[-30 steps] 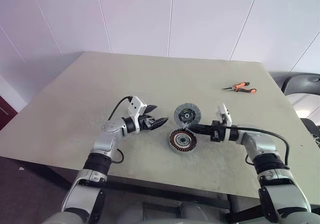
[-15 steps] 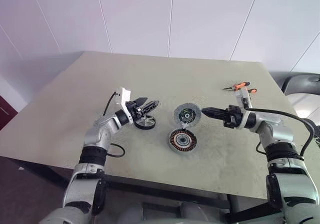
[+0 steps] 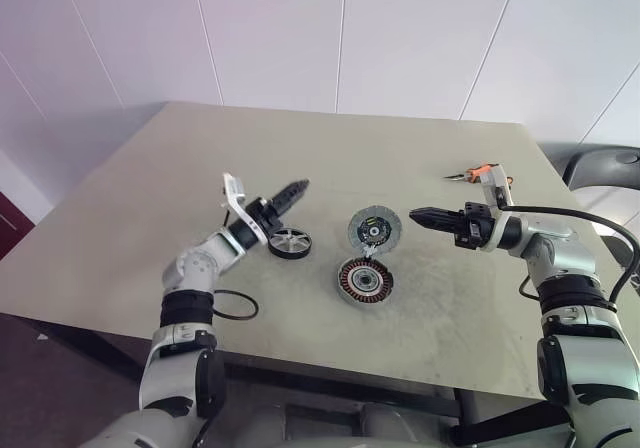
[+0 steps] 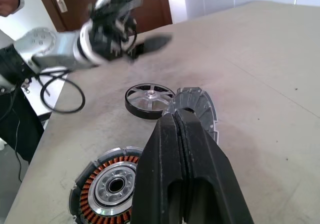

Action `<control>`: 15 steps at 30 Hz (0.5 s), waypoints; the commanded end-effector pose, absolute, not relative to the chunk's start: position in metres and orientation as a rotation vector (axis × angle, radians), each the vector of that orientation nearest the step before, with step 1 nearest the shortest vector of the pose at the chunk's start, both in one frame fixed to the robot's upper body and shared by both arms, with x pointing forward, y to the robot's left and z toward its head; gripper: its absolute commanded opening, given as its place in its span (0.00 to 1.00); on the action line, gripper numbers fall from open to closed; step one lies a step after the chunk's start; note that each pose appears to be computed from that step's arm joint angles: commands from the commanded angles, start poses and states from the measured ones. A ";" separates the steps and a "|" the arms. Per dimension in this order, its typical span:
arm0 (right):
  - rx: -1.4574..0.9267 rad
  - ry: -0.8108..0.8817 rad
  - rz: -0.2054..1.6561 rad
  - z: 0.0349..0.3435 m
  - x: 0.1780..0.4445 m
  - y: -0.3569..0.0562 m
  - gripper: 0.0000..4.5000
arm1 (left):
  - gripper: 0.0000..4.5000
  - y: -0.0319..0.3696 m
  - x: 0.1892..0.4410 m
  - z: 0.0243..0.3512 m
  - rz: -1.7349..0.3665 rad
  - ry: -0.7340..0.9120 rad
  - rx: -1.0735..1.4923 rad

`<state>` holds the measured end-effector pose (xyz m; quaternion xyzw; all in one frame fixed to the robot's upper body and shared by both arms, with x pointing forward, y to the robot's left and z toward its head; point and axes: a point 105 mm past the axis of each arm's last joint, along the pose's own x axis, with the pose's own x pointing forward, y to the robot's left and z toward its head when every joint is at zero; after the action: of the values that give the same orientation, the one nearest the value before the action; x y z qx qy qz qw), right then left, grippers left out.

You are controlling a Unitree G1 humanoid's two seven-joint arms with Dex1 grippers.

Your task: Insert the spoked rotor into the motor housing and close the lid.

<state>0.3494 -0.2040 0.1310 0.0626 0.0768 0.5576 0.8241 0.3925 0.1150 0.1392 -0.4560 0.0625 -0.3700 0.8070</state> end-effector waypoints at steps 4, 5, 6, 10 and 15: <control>0.090 0.131 1.196 0.144 0.352 -0.203 0.01 | 0.98 0.135 0.401 0.155 -0.754 0.112 -1.006; 0.090 0.131 1.197 0.145 0.351 -0.203 0.01 | 0.98 0.134 0.400 0.153 -0.763 0.125 -1.008; 0.090 0.131 1.199 0.145 0.351 -0.202 0.01 | 0.98 0.131 0.398 0.150 -0.775 0.147 -1.000; 0.086 0.137 1.205 0.145 0.351 -0.201 0.01 | 0.98 0.114 0.386 0.133 -0.815 0.228 -0.992; 0.077 0.151 1.214 0.144 0.350 -0.197 0.01 | 0.98 0.099 0.373 0.123 -0.848 0.263 -0.962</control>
<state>0.3490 -0.2011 0.1323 0.0535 0.0861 0.5613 0.8214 0.3727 0.1005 0.1056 -0.4659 0.1482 -0.3775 0.7864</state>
